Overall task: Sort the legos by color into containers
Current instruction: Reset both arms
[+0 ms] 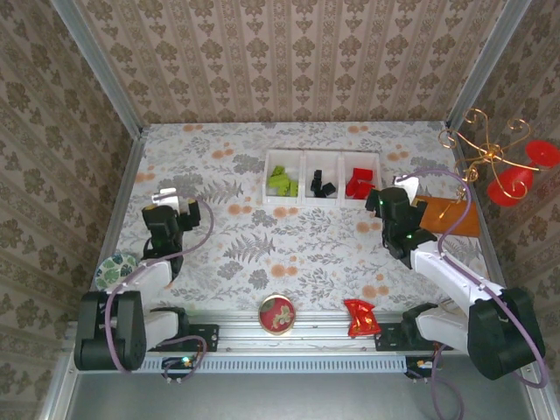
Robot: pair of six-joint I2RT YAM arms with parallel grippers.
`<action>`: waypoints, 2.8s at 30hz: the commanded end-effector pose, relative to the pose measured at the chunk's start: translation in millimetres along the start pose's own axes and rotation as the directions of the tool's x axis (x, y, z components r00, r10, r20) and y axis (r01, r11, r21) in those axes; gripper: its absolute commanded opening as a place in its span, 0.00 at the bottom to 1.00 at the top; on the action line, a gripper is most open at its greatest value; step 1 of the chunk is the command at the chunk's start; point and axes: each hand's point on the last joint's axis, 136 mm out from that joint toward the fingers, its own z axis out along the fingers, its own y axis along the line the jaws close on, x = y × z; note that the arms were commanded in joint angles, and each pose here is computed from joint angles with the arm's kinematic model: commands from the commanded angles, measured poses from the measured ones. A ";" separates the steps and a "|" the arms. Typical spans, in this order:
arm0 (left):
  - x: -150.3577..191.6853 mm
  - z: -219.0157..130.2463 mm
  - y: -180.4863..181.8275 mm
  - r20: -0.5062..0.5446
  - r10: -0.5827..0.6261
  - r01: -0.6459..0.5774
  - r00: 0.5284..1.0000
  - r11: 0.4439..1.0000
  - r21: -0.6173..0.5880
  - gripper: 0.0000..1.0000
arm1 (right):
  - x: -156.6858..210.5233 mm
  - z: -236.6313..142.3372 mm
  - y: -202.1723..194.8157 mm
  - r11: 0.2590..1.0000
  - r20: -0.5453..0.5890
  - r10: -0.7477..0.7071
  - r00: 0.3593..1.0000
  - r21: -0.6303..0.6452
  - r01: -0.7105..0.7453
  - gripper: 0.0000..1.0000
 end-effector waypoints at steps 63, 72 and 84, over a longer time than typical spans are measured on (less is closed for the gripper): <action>12.4 51.2 -27.7 0.035 0.038 -0.044 0.999 0.981 0.188 1.00 | 35.7 74.1 15.3 0.948 0.092 -0.111 0.989 -0.289 0.134 1.00; 12.2 51.1 -27.7 0.036 0.039 -0.045 0.999 0.981 0.188 1.00 | 38.2 69.3 26.3 0.912 0.095 -0.121 0.988 -0.382 0.148 1.00; 12.5 51.3 -30.6 0.034 0.051 -0.056 0.998 0.980 0.192 1.00 | 37.7 69.6 25.6 0.914 0.096 -0.120 0.988 -0.378 0.148 1.00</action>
